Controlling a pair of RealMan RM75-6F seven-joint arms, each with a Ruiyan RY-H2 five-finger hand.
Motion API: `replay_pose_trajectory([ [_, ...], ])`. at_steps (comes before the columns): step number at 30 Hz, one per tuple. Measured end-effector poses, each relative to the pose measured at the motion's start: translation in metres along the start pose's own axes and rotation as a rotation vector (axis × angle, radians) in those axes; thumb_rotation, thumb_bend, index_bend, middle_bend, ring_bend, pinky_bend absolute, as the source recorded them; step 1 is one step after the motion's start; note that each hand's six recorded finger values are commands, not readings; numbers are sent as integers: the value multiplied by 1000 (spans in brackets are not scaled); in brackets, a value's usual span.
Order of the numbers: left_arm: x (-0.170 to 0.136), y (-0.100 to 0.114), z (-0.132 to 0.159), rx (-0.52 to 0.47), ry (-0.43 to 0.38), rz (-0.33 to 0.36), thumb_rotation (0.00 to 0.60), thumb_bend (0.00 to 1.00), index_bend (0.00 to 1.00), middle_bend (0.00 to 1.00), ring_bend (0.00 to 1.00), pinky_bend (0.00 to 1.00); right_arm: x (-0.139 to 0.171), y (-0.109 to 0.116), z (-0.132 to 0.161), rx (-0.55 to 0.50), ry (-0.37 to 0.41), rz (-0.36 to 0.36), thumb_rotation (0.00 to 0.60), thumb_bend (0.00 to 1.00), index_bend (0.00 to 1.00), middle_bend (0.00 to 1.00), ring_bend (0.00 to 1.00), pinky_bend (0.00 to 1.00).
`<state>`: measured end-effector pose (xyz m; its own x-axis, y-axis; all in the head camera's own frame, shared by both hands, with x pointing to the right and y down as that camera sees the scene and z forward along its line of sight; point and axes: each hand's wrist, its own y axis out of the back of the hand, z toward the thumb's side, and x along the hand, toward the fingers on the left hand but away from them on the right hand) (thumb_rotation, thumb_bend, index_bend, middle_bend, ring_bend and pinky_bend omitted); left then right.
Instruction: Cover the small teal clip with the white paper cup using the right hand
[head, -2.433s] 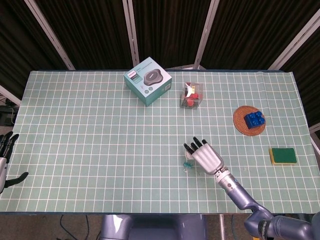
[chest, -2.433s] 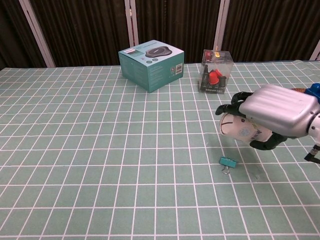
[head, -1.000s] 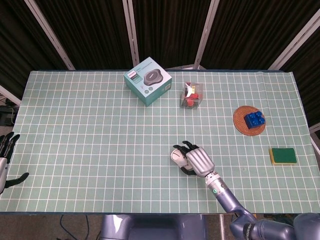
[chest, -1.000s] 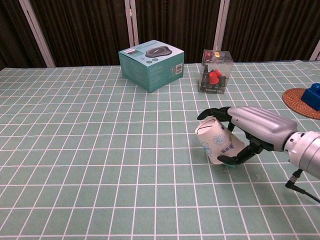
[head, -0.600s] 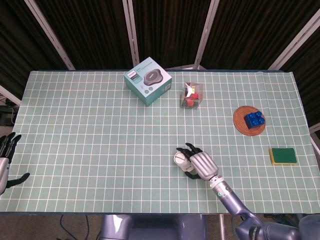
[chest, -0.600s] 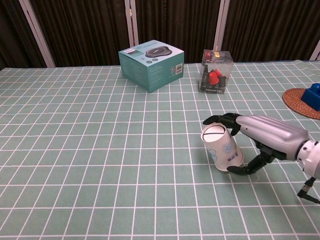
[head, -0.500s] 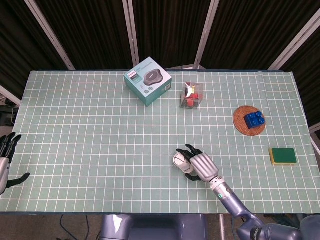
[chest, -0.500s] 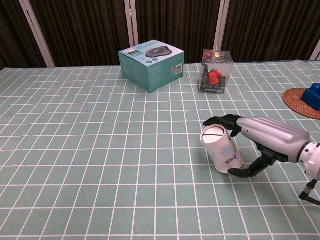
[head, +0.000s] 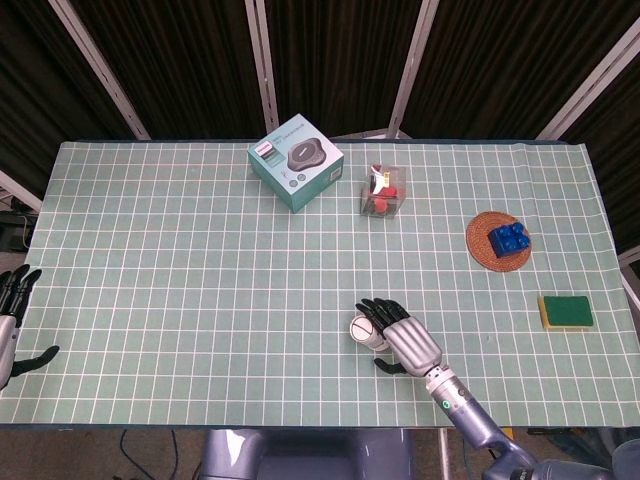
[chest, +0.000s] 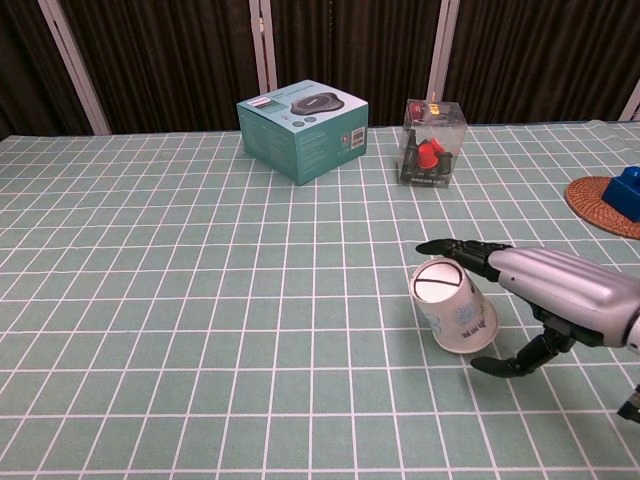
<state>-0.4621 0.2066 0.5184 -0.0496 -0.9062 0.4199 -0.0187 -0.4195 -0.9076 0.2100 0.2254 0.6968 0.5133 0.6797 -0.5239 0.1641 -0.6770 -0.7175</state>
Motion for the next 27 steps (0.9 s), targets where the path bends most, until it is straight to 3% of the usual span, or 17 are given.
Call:
replay_pose_trajectory([
  [14, -4, 5, 2, -9, -10, 16, 600, 0, 0, 0, 0, 0, 25, 32, 0, 4, 15, -68, 600, 155, 0, 0, 0, 0],
  [24, -11, 11, 6, -15, -31, 44, 600, 0, 0, 0, 0, 0, 60, 82, -21, 159, 29, -217, 600, 147, 0, 0, 0, 0],
  [27, -13, 12, 7, -19, -36, 47, 600, 0, 0, 0, 0, 0, 73, 102, -36, 274, 35, -283, 600, 45, 0, 0, 0, 0],
])
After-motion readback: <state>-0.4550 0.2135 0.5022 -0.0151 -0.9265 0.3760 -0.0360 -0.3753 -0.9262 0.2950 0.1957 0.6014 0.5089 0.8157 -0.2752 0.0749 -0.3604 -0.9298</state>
